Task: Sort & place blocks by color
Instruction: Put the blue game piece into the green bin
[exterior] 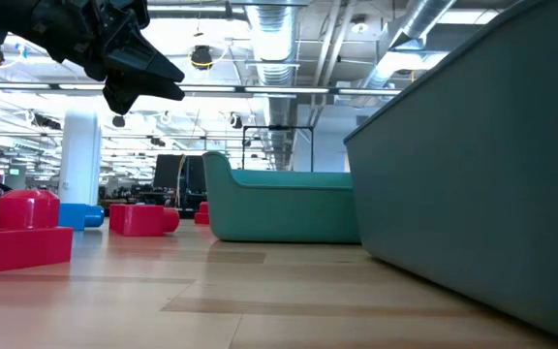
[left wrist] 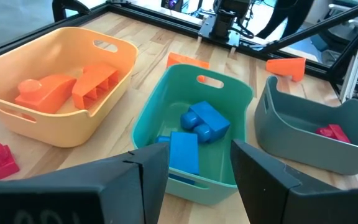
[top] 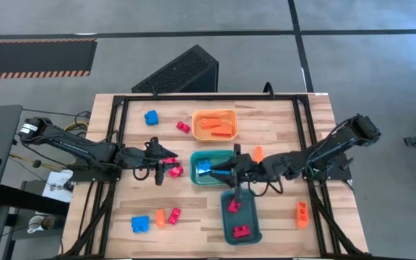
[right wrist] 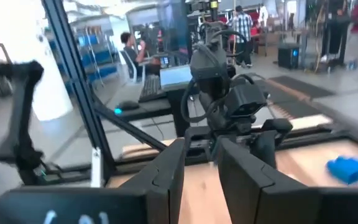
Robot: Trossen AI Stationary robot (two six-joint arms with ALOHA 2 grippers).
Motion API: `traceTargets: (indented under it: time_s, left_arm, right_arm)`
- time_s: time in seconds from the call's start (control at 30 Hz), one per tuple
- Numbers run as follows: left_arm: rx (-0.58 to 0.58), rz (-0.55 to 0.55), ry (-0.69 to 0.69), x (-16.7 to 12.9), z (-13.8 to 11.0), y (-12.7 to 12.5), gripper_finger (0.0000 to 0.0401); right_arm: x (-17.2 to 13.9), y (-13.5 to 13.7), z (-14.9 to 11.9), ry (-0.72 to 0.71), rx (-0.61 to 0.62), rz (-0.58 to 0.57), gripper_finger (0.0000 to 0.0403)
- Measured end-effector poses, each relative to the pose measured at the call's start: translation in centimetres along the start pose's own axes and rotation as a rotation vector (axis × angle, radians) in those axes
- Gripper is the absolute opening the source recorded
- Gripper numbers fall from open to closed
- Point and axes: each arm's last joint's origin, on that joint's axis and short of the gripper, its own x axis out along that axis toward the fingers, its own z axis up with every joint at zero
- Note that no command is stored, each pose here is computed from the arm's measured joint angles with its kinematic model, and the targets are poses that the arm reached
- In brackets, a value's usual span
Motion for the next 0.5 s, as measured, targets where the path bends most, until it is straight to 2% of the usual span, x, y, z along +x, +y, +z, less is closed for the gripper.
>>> traceTargets:
  time_s: [0.07,0.23,0.5]
  left_arm:
    - [0.0,0.0,0.0,0.0,0.0,0.0,0.0159]
    - [0.0,0.0,0.0,-0.01,0.0,0.0,0.0159]
    - [0.0,0.009,-0.004,0.0,0.01,0.03,0.0159]
  right_arm:
    - [0.15,-0.28,0.01,-0.001,-0.051,-0.007,0.0117]
    - [0.39,-0.93,0.23,-0.015,0.007,-0.029,0.0105]
    - [0.19,-0.52,0.92,-0.078,-0.061,-0.008,0.0063]
